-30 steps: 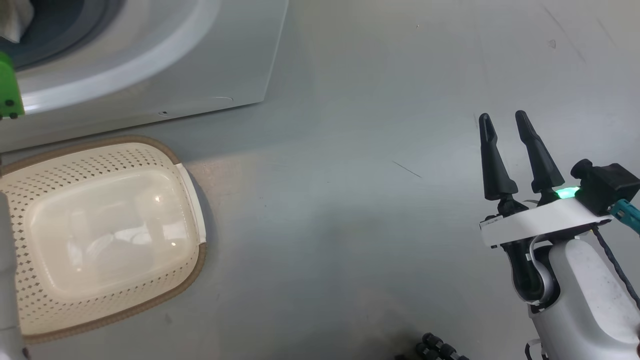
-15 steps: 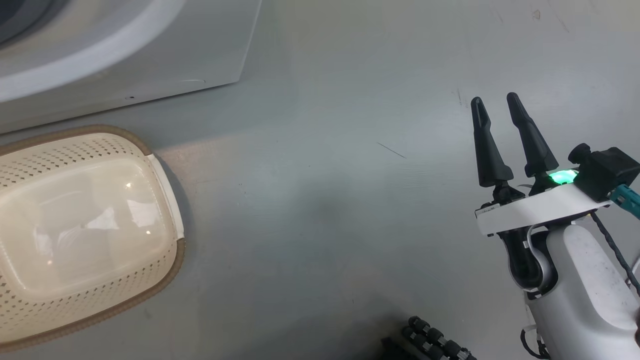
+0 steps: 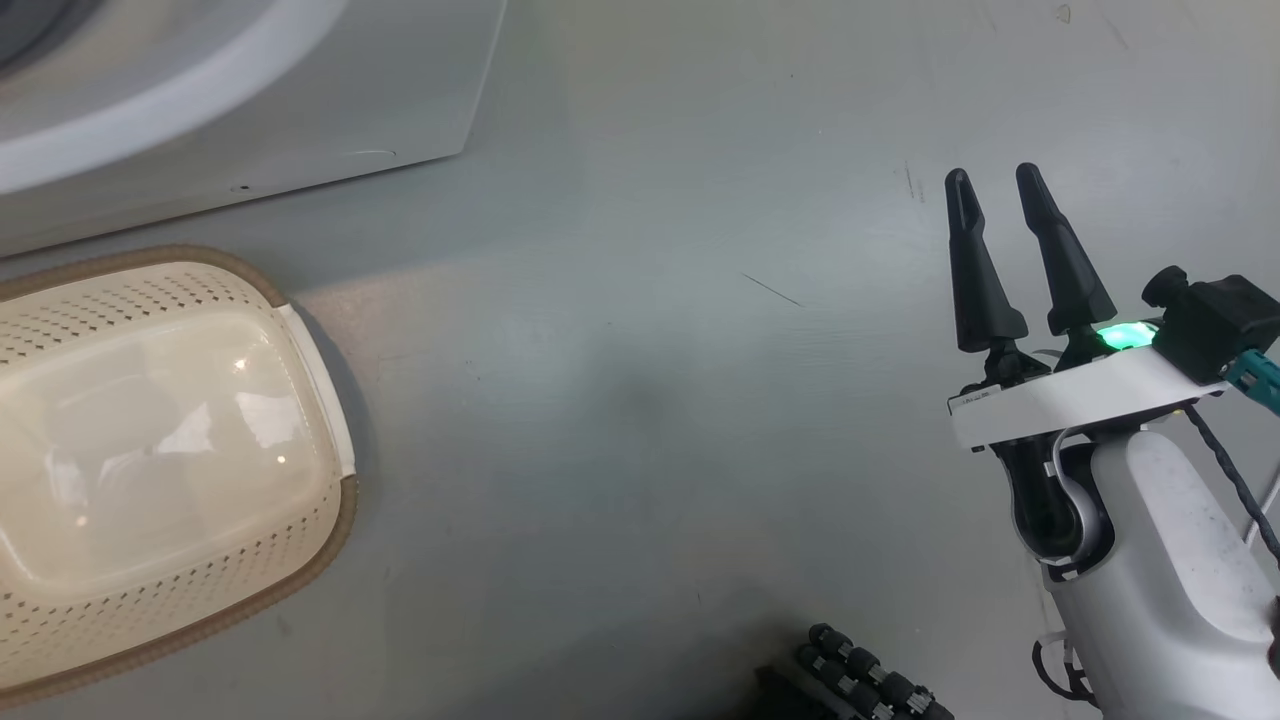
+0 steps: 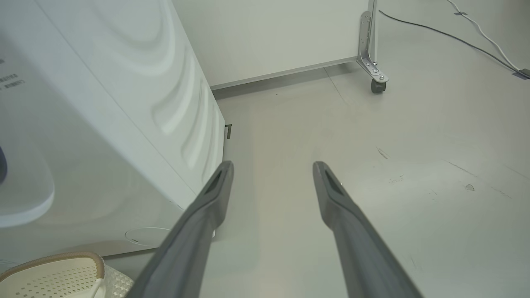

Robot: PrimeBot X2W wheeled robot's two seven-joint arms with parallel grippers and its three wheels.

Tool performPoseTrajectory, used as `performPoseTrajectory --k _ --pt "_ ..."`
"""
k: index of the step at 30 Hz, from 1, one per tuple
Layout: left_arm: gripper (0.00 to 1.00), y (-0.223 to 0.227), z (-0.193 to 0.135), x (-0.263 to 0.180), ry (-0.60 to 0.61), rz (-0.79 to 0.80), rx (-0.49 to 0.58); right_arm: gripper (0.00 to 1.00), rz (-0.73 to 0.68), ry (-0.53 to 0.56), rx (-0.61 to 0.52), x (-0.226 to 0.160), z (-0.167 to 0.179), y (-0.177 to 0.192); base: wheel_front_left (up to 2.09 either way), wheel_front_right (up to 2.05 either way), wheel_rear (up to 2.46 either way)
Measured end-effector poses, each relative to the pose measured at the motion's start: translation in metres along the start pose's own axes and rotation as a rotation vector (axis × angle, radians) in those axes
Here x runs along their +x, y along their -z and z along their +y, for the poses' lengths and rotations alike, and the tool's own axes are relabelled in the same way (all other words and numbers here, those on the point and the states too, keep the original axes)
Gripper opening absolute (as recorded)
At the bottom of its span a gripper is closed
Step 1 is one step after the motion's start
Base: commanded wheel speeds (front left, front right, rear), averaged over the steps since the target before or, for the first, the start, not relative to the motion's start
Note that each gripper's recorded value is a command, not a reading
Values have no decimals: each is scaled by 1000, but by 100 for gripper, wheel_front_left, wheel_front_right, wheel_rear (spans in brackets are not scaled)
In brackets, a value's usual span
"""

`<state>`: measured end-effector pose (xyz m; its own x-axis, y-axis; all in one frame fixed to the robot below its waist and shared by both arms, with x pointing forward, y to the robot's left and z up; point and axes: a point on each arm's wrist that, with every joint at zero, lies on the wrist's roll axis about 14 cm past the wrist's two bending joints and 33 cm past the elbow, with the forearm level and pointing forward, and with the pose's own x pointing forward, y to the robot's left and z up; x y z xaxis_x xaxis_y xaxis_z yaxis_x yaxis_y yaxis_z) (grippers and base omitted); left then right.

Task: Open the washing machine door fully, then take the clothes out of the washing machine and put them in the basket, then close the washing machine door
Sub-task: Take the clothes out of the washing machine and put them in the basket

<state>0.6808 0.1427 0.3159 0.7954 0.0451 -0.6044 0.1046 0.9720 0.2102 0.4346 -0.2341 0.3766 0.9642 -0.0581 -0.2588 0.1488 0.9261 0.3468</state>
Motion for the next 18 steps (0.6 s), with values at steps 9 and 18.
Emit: performPoseTrajectory --k 9,18 --pt "100 1 -1 6 4 29 7 100 4 -1 -15 2 -2 -1 0 0 0" --pt "83 8 0 13 0 61 5 100 13 -3 -21 4 -3 2 0 0 0"
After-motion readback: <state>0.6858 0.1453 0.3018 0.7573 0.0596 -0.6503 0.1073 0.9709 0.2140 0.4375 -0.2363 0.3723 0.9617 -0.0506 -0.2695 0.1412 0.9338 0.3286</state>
